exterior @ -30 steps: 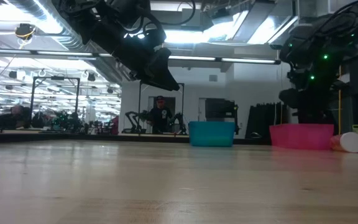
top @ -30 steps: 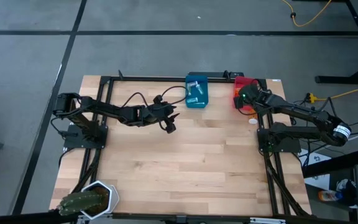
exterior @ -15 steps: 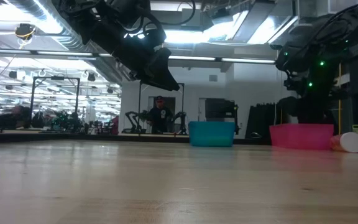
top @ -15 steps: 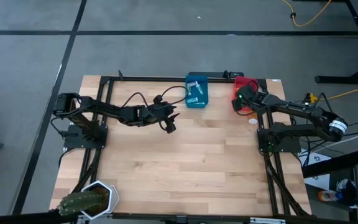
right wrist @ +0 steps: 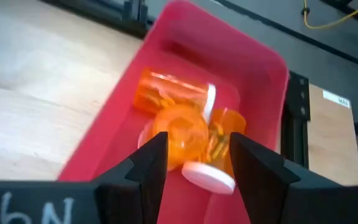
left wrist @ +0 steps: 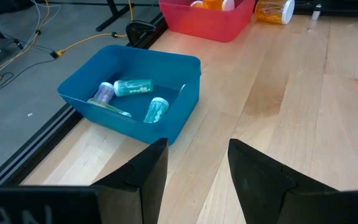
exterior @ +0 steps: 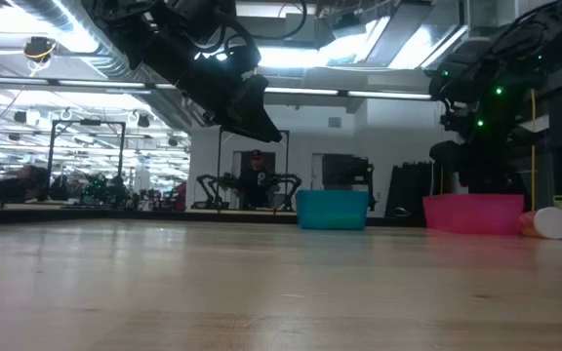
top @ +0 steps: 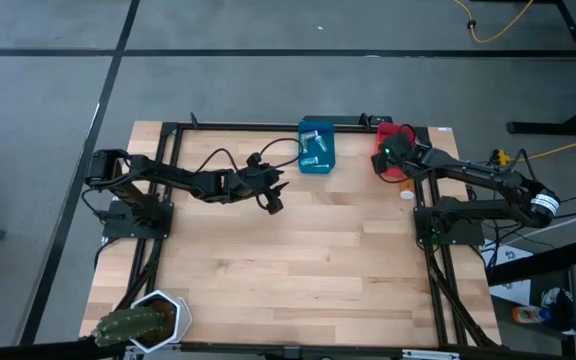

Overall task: Pick and place medicine bottles into bin by pill shape (circle, oval)
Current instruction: Put the big orange pill bottle into the pink bin

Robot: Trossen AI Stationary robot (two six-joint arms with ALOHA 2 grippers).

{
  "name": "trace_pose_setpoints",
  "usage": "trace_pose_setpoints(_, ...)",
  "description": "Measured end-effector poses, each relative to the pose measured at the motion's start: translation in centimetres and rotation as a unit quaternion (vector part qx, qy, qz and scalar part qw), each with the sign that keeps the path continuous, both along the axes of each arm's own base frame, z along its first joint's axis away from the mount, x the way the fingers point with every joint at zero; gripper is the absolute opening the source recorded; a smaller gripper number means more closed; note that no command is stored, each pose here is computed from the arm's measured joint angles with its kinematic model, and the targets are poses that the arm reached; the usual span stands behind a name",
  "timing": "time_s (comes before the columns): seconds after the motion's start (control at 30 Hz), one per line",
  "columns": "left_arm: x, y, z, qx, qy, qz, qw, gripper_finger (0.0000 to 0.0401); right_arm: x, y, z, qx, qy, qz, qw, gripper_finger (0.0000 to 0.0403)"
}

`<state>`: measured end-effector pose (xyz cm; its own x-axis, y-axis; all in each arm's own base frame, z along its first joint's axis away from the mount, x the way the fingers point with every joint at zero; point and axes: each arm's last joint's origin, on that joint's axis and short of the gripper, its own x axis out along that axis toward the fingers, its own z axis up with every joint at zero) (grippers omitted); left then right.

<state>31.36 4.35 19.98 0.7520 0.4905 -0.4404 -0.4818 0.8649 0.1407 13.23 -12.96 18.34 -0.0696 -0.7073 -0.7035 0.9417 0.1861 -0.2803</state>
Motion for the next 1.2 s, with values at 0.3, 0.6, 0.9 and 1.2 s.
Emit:
trace_pose_setpoints(0.3, 0.0, 0.0, 0.0, 0.0, 0.0, 0.0, 1.0, 0.0163, -0.6, -0.5, -1.0, 0.039, 0.03, -0.017, 0.999, 0.0173)
trace_pose_setpoints(0.6, 0.0, 0.0, 0.0, 0.0, 0.0, 0.0, 1.0, 0.0163, -0.4, -0.5, -1.3, 0.059, 0.02, -0.007, 0.998, 0.0173)
trace_pose_setpoints(0.9, 0.0, 0.0, 0.0, 0.0, 0.0, 0.0, 1.0, 0.0163, -0.6, -0.2, -1.3, 0.076, 0.026, -0.003, 0.997, 0.0173)
trace_pose_setpoints(1.2, 0.0, 0.0, 0.0, 0.0, 0.0, 0.0, 1.0, 0.0163, -0.1, -1.3, 0.8, 0.01, 0.032, -0.017, 0.999, 0.0173)
